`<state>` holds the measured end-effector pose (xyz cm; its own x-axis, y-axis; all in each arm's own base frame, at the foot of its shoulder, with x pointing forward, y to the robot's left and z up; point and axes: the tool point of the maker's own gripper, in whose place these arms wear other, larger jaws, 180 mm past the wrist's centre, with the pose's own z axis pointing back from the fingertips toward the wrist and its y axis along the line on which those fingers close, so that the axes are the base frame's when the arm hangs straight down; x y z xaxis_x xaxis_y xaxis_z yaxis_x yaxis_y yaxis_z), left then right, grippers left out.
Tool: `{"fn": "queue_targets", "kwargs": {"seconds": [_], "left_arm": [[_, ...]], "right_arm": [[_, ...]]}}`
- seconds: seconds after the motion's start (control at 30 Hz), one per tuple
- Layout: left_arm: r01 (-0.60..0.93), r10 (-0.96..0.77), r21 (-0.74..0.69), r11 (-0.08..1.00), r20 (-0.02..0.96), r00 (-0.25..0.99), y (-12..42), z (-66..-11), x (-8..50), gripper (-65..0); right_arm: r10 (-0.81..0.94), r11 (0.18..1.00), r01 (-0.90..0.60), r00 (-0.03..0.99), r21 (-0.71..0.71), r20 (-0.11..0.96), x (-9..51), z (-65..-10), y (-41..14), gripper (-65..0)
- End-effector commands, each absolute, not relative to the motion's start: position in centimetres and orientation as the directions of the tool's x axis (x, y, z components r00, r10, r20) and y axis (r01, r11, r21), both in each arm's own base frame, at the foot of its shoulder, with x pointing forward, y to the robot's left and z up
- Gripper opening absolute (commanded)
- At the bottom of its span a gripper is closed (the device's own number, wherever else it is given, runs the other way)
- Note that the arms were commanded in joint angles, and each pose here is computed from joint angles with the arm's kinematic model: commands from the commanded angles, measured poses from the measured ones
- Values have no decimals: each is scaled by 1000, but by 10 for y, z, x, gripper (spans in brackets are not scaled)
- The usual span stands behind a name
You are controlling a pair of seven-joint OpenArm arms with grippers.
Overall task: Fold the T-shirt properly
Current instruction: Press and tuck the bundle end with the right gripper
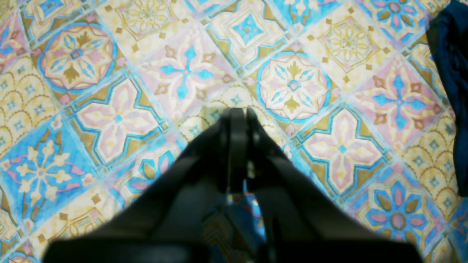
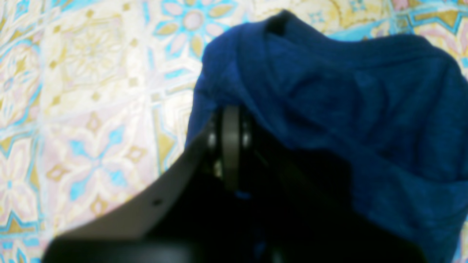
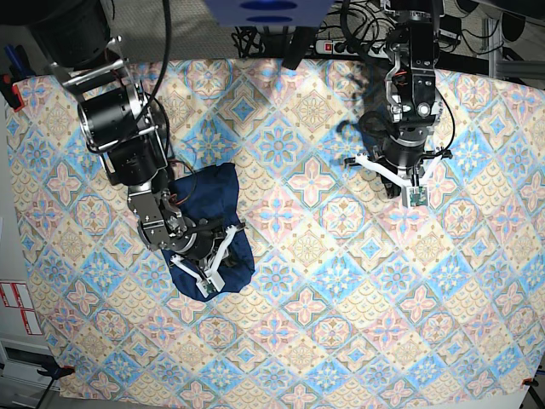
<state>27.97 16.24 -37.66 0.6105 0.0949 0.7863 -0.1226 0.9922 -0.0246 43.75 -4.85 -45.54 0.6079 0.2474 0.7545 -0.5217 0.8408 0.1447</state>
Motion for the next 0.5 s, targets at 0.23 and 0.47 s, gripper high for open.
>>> {"fn": "queue_targets", "kwargs": {"seconds": [0.23,0.47], "left_arm": [[-122,92,-25,992,810,580,163,-367,284,-650],[-123,92,-24,992,805,586,163,-369,281,-650]], "right_arm": [[140,836,-521,505,172,851,465,-428,-20,-648],[283,783,-620,437,58,853,460,-429,-4,-650]]}}
